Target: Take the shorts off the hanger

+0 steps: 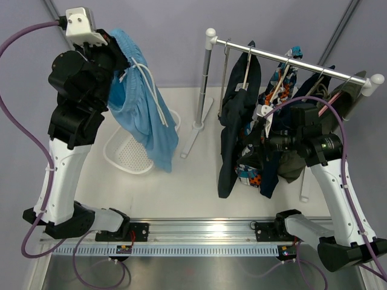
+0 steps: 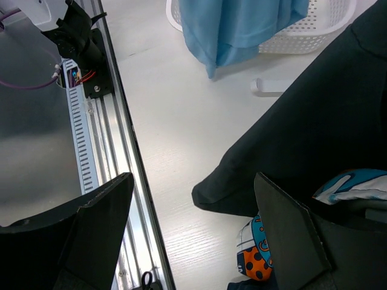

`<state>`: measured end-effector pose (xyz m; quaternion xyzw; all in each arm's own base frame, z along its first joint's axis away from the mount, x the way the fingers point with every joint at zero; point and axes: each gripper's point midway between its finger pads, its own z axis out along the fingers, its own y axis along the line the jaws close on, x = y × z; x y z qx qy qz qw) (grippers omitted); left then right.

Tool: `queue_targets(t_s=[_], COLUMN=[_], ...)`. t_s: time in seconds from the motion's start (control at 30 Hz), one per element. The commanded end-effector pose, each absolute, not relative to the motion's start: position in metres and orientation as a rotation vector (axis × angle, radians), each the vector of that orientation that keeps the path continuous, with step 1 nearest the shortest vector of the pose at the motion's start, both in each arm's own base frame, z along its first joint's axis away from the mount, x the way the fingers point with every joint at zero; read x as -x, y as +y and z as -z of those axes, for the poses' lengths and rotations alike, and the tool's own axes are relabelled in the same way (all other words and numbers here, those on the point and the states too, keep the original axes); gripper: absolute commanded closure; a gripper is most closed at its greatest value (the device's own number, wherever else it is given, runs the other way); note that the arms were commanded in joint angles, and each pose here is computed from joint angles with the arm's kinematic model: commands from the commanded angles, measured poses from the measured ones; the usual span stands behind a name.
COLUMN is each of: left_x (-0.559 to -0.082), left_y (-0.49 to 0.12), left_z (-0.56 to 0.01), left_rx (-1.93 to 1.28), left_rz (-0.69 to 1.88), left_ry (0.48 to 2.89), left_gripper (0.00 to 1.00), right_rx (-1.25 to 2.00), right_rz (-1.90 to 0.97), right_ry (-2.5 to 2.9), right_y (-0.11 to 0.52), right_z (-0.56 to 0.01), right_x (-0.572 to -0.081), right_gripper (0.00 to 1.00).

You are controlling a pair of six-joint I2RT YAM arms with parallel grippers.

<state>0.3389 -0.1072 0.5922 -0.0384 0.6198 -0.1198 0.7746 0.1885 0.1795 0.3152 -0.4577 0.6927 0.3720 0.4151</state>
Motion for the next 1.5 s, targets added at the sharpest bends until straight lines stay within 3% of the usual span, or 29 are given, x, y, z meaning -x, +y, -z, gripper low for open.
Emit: queue_targets(t_s=[0.0,0.73,0.87,0.97,1.2,1.23,1.33,1.37,1.47], left_x=[-0.318,-0.342,-0.359,-0.376,-0.399,-0.396,-0.384,-0.382,-0.374], left_y=[-0.088,-0.034,-0.043,-0.057,-0.086,-0.095,-0.123,-0.127,-0.131], left_z=[-0.663,-0.659,-0.618,-0.556,-0.358,-0.318,-0.259,-0.245,-0.227], left_rx=[0.121,0.131,0.106,0.061,-0.051,-0.057,-0.117,-0.117,-0.098], left_rz=[0.279,-0.049,-0.036,-0.009,0.047,0.101,0.266,0.288,0.322], left_ry=[1.114,1.1,1.212,1.328,1.726,1.809,1.956,1.999,2.075], left_gripper=[1.0,1.0,1.0,1.0,1.0,0.97,0.64,0.4,0.28], right_rx=[1.142,1.134,1.137,1.142,1.147,1.146,1.143,1.144,1.149], right_rz=[-0.946,-0.974,-0.986,-0.983,-0.984,-0.988,-0.992,-0.995,-0.997], right_ry=[1.703,1.733,1.734,1.729,1.738,1.741,1.746,1.75,1.758], right_y=[0.182,0.184,0.185,0.184,0.182,0.183,0.182,0.183,0.182], right_z=[-0.321,-0.314,-0.315,-0.317,-0.315,-0.315,-0.314,-0.314,-0.313], right_x=[-0.189,-0.195,-0.194,-0.192,-0.187,-0.186,-0.187,-0.186,-0.185], right_gripper=[0.1,0.1,0.1,0.1,0.1,0.1,0.1,0.1,0.1])
